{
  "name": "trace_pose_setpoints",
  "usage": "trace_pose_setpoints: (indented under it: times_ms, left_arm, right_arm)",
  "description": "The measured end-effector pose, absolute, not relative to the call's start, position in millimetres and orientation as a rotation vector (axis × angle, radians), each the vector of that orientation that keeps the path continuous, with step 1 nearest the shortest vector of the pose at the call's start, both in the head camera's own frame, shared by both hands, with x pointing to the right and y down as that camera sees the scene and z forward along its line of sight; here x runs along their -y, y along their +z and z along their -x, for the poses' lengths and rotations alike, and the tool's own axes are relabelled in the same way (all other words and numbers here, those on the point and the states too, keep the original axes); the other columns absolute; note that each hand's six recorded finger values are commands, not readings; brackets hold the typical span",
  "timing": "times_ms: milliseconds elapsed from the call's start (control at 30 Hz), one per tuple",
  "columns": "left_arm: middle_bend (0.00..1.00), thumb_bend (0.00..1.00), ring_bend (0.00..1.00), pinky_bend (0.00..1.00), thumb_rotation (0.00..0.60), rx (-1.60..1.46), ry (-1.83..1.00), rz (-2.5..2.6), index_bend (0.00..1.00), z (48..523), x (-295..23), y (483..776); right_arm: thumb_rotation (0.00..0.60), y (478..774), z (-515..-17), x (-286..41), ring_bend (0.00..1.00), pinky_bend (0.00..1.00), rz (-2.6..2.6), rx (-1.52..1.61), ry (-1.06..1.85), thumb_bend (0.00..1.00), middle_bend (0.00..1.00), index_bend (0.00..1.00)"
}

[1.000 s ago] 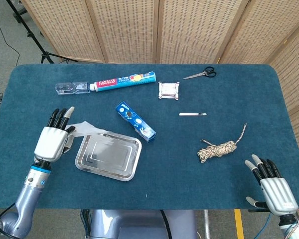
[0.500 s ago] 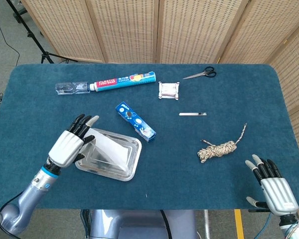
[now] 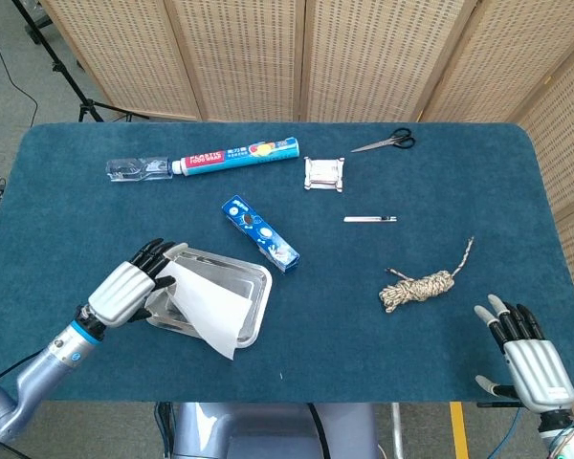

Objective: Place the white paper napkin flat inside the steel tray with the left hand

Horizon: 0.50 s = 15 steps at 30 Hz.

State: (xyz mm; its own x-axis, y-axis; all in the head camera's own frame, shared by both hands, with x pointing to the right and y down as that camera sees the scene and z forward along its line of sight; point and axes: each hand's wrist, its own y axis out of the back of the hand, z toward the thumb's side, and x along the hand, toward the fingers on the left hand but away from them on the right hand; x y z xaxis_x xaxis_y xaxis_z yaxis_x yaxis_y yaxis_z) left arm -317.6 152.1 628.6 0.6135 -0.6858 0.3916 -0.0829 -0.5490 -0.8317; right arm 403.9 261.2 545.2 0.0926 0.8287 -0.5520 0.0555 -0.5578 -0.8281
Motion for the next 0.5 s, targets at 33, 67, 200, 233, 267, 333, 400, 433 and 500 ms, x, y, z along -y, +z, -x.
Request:
trace_pose_setpoints:
  times_ms: [33,67,200,233,267,333,400,433,500]
  left_arm:
    - [0.04,0.53,0.00,0.00,0.600,-0.595,-0.943,2.021,0.64,322,-154,631]
    - [0.04,0.53,0.00,0.00,0.600,-0.586,-0.953,2.026,0.64,324,-156,632]
    - [0.04,0.52,0.00,0.00,0.600,-0.529,-0.984,2.047,0.64,332,-162,638]
    - [0.04,0.52,0.00,0.00,0.600,-0.512,-0.990,2.046,0.64,334,-164,639]
    - [0.04,0.52,0.00,0.00,0.600,-0.502,-0.993,2.043,0.64,336,-164,640]
    - [0.04,0.53,0.00,0.00,0.600,-0.487,-0.998,2.039,0.64,338,-163,643]
    - [0.04,0.53,0.00,0.00,0.600,-0.477,-1.004,2.037,0.64,339,-162,647]
    - [0.04,0.53,0.00,0.00,0.600,-0.474,-1.007,2.039,0.64,339,-161,649]
    - [0.04,0.53,0.00,0.00,0.600,-0.472,-1.010,2.043,0.64,339,-159,652]
  right_arm:
    - [0.600,545,-403,-261,0.00,0.00,1.730,0.872,1.529,0.00,0.00,0.10]
    - [0.600,546,-403,-262,0.00,0.00,1.730,0.871,1.528,0.00,0.00,0.10]
    - [0.600,546,-403,-262,0.00,0.00,1.730,0.870,1.529,0.00,0.00,0.10]
    - [0.600,545,-403,-262,0.00,0.00,1.728,0.872,1.528,0.00,0.00,0.10]
    - [0.600,545,-403,-262,0.00,0.00,1.728,0.872,1.528,0.00,0.00,0.10]
    - [0.600,546,-403,-262,0.00,0.00,1.728,0.873,1.530,0.00,0.00,0.10]
    - [0.600,546,-404,-262,0.00,0.00,1.729,0.872,1.531,0.00,0.00,0.10]
    - [0.600,546,-404,-262,0.00,0.00,1.729,0.871,1.532,0.00,0.00,0.10]
    - [0.600,547,-404,-262,0.00,0.00,1.729,0.869,1.533,0.00,0.00,0.10]
